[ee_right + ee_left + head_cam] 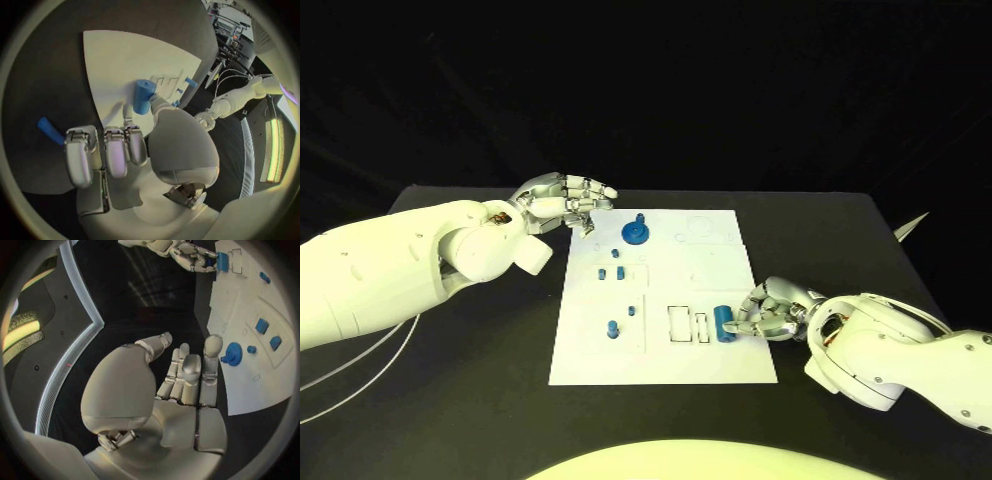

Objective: Assemble the parts on the task board

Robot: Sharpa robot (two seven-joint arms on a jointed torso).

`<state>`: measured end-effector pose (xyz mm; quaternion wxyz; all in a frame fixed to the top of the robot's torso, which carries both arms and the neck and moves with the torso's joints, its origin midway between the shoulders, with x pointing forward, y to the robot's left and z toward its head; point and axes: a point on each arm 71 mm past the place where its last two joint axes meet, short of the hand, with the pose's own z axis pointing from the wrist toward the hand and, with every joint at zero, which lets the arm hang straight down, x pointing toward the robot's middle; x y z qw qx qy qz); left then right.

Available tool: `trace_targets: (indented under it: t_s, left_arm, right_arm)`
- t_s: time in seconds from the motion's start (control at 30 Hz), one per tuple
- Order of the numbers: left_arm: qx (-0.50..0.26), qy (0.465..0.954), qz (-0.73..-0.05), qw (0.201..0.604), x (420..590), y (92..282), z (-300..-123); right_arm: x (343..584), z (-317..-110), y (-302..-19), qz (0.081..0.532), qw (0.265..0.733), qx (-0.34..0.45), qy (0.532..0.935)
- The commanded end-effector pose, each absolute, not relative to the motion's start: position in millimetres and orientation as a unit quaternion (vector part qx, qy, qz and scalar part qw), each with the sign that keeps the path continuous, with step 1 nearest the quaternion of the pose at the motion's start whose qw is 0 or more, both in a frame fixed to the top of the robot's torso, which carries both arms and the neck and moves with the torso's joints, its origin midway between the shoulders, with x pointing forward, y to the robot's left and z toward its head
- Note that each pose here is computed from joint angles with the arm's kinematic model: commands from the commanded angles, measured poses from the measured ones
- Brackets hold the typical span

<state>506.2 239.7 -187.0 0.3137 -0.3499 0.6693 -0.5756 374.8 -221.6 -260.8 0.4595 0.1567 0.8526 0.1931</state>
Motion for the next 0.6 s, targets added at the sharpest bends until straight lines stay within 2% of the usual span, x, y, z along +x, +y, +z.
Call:
trace_targets:
  t_s: [0.03,0.6]
  left_arm:
    - [-0.344,0.670,-0.582,0.307,505.3,237.1,-186.4]
    - [-0.344,0.670,-0.582,0.307,505.1,237.4,-186.4]
  right_arm:
    - [374,-263,-219,0.194,0.451,0.159,0.856]
    - [379,-270,-204,0.199,0.429,0.174,0.864]
